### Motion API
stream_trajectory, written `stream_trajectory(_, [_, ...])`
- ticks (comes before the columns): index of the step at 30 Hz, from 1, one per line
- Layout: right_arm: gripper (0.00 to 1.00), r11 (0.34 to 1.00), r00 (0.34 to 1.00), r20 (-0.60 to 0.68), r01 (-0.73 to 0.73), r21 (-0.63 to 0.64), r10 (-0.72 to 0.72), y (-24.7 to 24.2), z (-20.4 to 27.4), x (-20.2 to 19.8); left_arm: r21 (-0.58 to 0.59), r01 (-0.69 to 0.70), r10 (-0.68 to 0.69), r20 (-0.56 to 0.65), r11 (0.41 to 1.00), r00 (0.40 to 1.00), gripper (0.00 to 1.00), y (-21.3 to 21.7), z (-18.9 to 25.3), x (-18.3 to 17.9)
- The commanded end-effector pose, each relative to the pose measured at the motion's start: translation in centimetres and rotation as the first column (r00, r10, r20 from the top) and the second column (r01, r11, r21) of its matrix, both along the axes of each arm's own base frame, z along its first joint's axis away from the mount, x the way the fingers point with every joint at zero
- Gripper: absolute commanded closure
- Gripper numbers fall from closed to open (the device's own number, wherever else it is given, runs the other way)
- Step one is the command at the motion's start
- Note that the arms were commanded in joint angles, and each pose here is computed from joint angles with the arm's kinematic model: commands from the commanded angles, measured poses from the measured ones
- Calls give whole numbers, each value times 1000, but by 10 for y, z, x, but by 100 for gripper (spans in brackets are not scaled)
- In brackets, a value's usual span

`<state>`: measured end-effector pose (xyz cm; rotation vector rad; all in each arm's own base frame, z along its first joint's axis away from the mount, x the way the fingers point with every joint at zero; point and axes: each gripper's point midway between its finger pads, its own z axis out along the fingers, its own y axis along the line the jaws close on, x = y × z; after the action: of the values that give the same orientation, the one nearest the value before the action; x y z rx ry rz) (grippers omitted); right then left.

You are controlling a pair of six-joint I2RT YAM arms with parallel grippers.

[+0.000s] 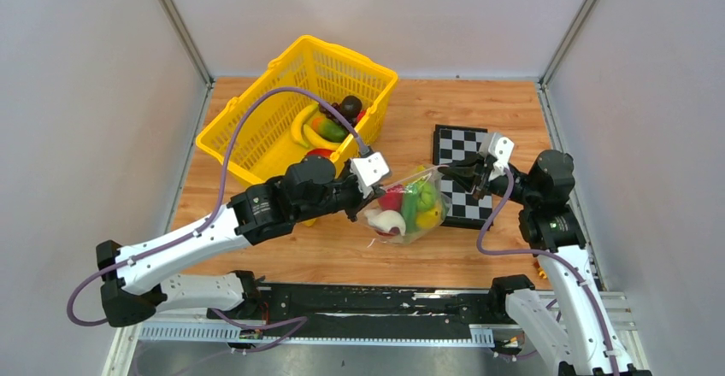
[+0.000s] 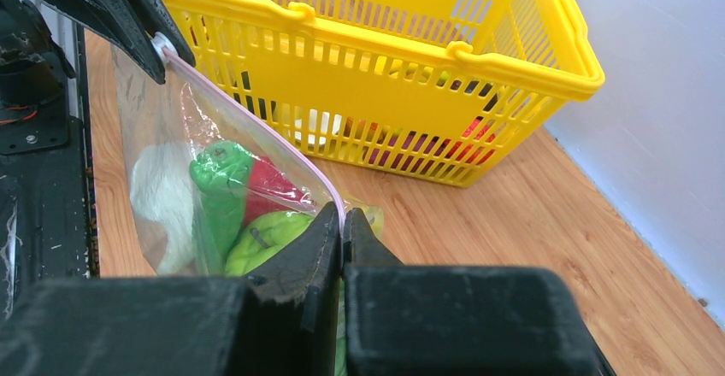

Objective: Place the food in the zip-top bag and seal the zipper
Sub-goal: Zip the zipper food storage bag at the center of the board.

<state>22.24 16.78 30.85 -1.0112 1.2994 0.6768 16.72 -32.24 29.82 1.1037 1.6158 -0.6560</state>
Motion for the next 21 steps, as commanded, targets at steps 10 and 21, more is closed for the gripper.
stream_trajectory(10, [100, 995, 994, 58, 93, 28, -94, -9, 16, 14, 79, -149, 151, -18, 986, 988, 100, 45, -16, 4])
stream_trajectory(21, [100, 988, 988, 56, 143, 49, -146, -14, 18, 24, 189, -197, 205, -22, 962, 979, 99, 68, -30, 4])
